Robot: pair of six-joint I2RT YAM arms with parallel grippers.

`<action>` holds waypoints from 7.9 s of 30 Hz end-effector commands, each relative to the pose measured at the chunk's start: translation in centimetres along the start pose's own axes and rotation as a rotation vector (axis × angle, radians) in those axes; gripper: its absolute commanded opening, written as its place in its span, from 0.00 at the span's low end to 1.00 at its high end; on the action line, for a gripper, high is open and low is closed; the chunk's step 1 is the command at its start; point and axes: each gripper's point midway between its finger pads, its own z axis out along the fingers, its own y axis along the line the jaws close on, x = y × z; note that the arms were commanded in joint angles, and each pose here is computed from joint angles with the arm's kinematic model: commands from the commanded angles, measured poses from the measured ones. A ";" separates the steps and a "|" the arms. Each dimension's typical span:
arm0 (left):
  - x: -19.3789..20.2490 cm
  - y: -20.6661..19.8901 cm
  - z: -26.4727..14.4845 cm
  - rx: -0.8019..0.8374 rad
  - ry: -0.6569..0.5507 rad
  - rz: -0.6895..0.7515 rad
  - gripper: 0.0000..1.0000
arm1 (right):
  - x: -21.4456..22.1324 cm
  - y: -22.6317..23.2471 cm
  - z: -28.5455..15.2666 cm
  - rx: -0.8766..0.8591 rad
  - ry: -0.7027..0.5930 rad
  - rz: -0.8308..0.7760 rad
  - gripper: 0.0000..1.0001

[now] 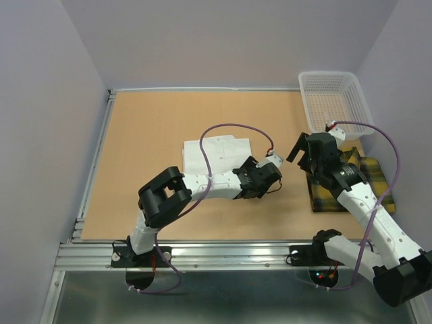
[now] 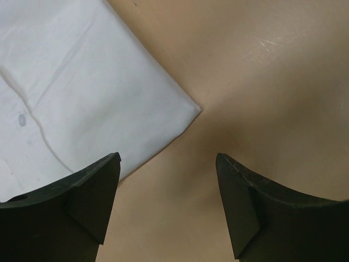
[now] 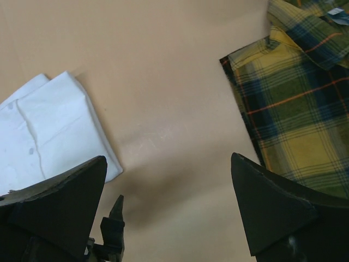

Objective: Fold and stack the long sleeve shirts
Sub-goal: Fold the shirt

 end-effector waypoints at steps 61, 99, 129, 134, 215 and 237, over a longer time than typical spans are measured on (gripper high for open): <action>0.5 4.3 -4.0 0.074 -0.109 -0.349 0.00 | 17.8 16.7 9.8 -0.531 0.725 0.304 1.00; 5.0 29.0 -13.0 -0.268 -0.150 -0.773 0.99 | 12.6 14.0 10.6 -0.531 0.524 -0.537 0.01; 10.5 29.7 -14.3 -0.346 -0.232 -0.917 0.99 | -5.1 11.1 11.4 0.594 0.071 -1.391 0.02; 10.3 29.6 -14.4 -0.341 -0.244 -0.918 0.99 | 7.8 11.7 14.2 0.476 0.216 -1.488 0.02; 0.2 17.6 -4.4 0.093 -0.111 -1.051 0.82 | 8.9 14.6 6.1 -0.427 0.307 -0.309 0.39; 8.7 16.4 -2.3 -0.017 0.060 -0.939 0.80 | 10.6 5.8 9.1 -0.264 0.357 0.009 0.41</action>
